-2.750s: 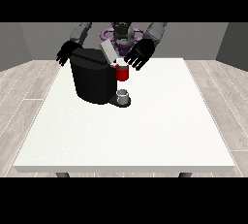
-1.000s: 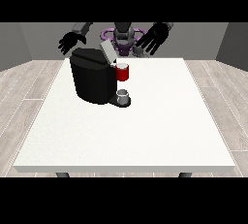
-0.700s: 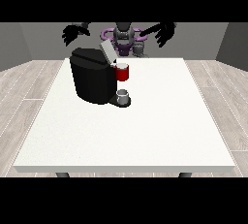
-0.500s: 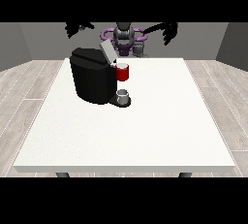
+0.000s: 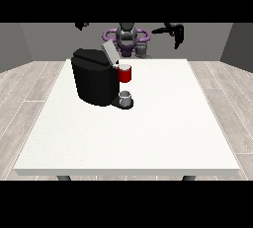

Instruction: Insert the coffee pod into the coffee machine and close the lid

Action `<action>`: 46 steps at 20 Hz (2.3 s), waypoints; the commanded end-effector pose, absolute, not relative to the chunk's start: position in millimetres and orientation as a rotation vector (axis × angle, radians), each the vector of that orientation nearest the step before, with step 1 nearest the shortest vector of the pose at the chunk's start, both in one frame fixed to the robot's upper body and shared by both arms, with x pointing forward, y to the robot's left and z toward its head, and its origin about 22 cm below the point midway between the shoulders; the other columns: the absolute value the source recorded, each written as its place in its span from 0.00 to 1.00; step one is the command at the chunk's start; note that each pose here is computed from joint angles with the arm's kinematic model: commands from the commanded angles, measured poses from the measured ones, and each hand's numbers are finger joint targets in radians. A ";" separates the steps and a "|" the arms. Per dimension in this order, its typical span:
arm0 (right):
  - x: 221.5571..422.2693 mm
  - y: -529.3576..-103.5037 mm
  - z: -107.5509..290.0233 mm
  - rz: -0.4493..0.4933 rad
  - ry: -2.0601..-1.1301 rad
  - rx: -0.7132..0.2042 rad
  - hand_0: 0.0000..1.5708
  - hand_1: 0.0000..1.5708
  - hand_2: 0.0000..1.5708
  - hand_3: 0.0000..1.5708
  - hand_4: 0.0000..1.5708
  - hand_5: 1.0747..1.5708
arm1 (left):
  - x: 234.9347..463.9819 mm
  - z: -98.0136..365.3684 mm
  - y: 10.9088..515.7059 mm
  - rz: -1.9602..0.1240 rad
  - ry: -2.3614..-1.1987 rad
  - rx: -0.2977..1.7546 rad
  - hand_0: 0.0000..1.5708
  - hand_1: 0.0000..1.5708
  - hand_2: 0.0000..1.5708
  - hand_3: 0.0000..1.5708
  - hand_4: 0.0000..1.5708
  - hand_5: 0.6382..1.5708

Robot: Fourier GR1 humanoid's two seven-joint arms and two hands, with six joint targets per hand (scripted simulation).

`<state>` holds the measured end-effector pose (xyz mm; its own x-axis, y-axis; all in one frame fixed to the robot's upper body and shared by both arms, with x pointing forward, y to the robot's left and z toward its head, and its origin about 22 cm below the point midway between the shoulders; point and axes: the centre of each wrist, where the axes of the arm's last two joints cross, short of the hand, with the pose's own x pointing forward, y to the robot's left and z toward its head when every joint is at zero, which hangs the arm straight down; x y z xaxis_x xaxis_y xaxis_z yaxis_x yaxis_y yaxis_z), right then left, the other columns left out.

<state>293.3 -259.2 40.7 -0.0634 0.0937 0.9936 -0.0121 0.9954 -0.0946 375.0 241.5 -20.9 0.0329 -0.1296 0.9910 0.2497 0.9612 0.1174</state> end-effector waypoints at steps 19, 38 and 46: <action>338.3 -274.5 32.5 0.098 -1.602 -0.051 0.00 0.00 0.00 0.00 0.00 1.00 | 313.9 -9.9 222.4 -0.153 -1.570 -0.230 0.00 0.00 0.00 0.00 0.00 1.00; 389.5 -225.0 75.1 0.203 -1.694 -0.043 0.00 0.00 0.00 0.00 0.03 1.00 | 295.8 16.8 246.7 -0.144 -1.676 -0.148 0.00 0.00 0.00 0.00 0.00 1.00; 386.0 -216.6 61.6 0.303 -1.705 0.040 0.00 0.00 0.00 0.00 0.00 1.00 | 298.3 22.1 265.6 -0.129 -1.679 -0.061 0.00 0.00 0.00 0.00 0.00 1.00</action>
